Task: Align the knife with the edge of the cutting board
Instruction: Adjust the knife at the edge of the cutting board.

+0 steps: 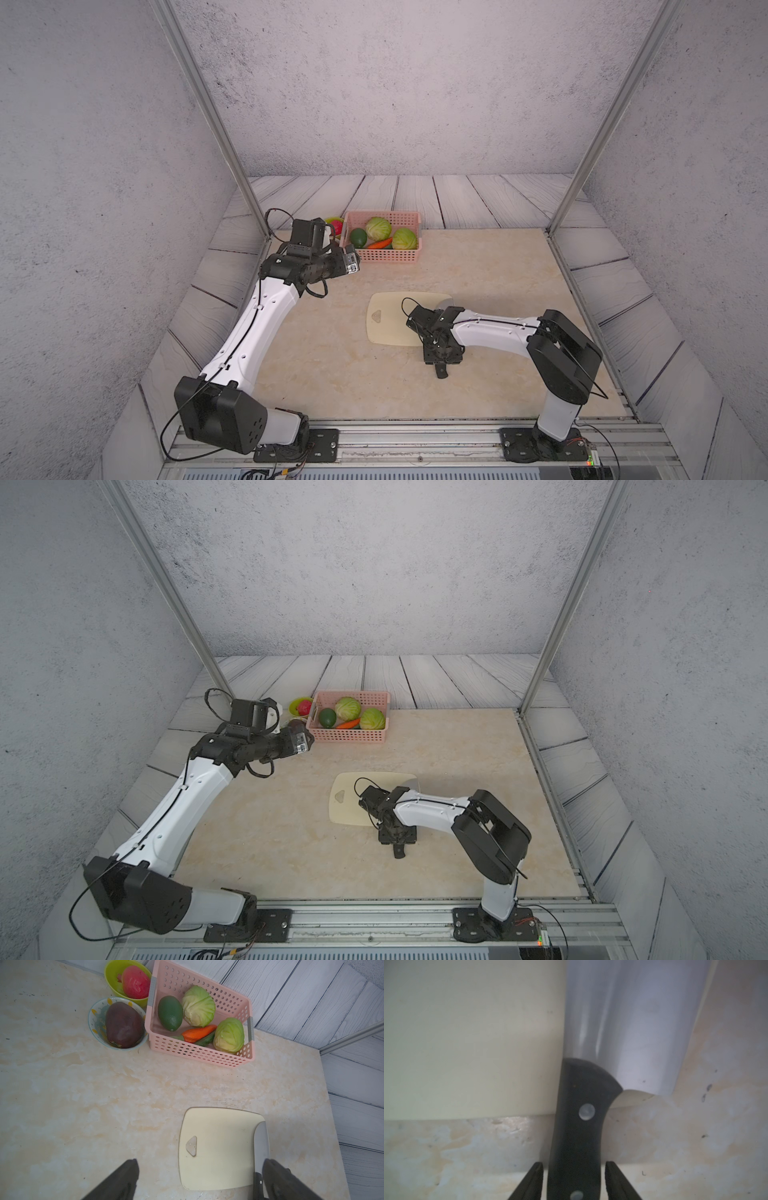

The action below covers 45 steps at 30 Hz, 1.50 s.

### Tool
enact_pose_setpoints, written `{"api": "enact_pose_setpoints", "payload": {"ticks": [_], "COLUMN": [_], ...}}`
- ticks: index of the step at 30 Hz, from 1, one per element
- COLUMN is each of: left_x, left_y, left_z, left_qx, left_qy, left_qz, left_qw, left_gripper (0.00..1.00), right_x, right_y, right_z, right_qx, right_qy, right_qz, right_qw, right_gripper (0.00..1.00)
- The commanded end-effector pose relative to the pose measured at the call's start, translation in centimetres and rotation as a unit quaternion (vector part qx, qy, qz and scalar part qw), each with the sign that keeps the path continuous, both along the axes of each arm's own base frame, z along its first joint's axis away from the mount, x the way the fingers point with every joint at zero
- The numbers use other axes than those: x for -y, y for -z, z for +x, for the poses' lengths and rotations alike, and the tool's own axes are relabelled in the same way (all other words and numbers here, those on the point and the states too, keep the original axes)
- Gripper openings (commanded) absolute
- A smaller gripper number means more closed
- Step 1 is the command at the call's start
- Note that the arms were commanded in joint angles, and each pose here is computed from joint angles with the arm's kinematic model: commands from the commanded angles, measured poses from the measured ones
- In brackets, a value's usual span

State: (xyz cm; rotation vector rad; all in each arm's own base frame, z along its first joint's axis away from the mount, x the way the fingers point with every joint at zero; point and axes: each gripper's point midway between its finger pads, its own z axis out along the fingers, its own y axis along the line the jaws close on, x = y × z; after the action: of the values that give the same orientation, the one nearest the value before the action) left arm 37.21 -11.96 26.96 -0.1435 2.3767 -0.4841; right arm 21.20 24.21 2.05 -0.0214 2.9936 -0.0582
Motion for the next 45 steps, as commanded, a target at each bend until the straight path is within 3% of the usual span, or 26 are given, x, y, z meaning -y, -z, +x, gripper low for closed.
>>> {"api": "enact_pose_setpoints", "payload": {"ticks": [1,34,45], "left_x": [-0.3,-0.5,-0.6], "left_y": [0.7,0.9,1.0], "left_z": [0.1,0.2,0.2], "left_qx": [-0.007,-0.010,-0.010], "left_qy": [-0.001,-0.004,-0.004], "left_qz": [0.008,0.014,0.017], "left_qw": [1.000,1.000,1.000], "left_gripper": [0.98,0.98,0.98], "right_x": [0.9,1.4,0.9], "right_y": [-0.4,-1.0,-1.8], "right_z": [-0.2,-0.1,0.0], "right_qx": [0.008,0.019,0.027], "right_qy": [-0.004,-0.017,-0.028], "right_qz": [-0.017,-0.018,0.003], "right_qw": [1.000,1.000,0.999], "right_gripper": [0.52,0.52,0.59]}}
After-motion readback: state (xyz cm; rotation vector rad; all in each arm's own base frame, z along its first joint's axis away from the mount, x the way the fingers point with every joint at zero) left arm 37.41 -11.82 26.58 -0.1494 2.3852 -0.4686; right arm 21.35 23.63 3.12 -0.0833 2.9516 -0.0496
